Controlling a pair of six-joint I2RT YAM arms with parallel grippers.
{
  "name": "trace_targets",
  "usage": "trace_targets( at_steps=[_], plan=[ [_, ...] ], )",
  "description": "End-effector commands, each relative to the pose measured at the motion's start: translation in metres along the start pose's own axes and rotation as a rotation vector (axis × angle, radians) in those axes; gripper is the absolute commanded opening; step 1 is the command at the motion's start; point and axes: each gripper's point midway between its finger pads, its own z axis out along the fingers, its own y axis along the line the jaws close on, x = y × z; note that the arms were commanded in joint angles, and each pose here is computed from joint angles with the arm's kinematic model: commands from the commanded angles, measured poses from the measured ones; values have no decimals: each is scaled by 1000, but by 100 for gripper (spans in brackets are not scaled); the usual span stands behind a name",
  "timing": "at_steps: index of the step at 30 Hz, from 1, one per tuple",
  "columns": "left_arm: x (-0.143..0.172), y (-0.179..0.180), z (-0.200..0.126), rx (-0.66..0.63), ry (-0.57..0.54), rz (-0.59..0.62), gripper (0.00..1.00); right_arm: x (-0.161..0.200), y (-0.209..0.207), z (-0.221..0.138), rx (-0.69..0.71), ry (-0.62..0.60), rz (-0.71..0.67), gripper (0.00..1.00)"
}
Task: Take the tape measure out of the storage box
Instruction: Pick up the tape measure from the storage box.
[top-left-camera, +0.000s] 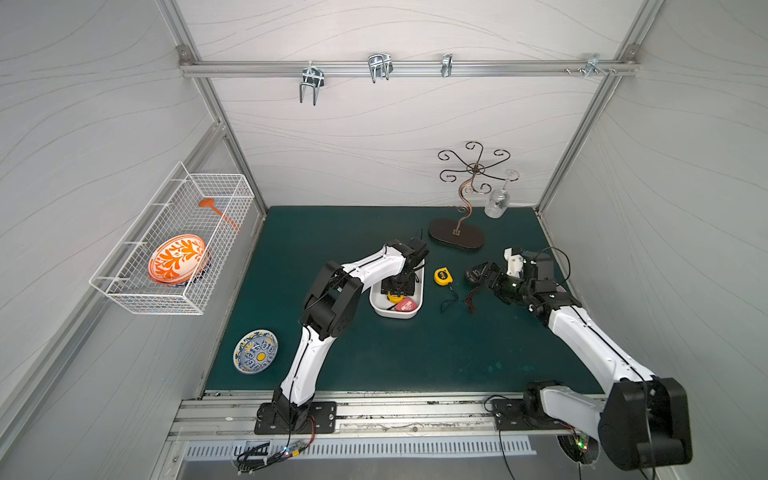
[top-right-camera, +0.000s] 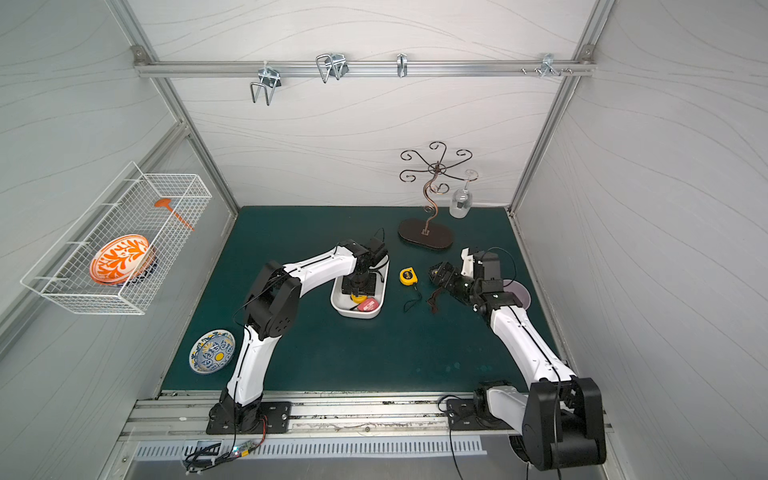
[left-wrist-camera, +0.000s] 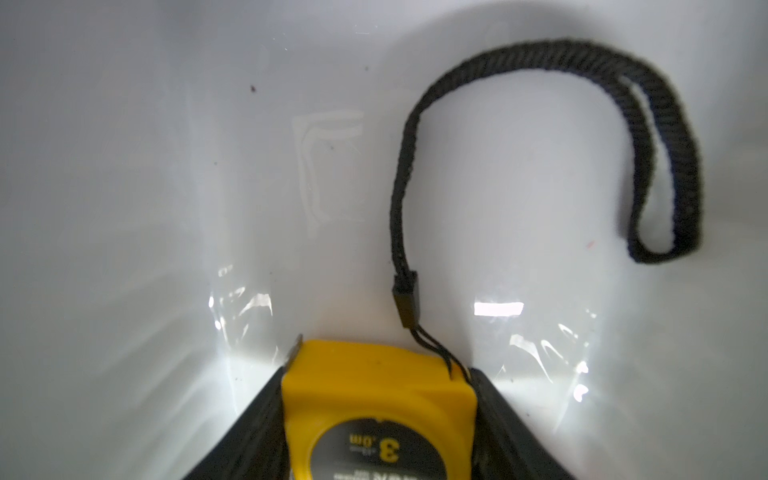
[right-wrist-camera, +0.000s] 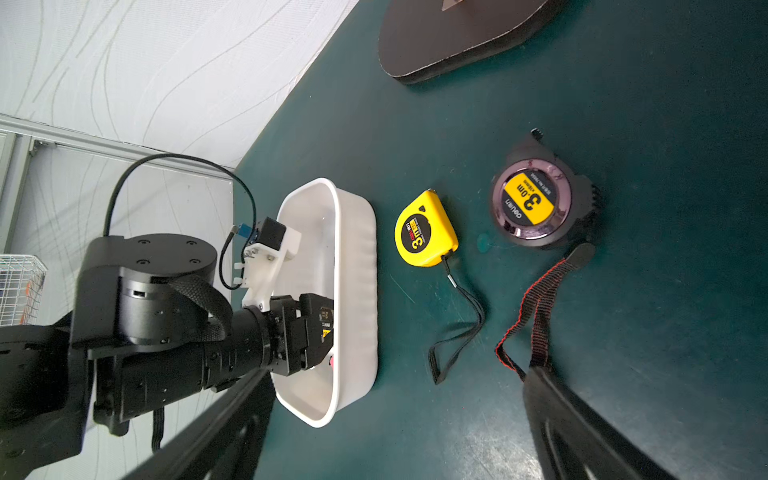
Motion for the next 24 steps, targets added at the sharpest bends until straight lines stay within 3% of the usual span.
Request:
trace_targets(
  at_steps=[1,11,19,24],
  plan=[
    [-20,3,-36,47,-77,-34,0,5,1,0,-27,9,-9,99],
    [-45,16,-115,222,-243,-210,0,21,36,13,-129,35,-162,99],
    [-42,6,-174,465,-298,-345,0,45,91,27,-246,18,-333,99],
    [-35,0,-193,582,-298,-414,0,55,118,33,-324,-18,-373,99]
  ],
)
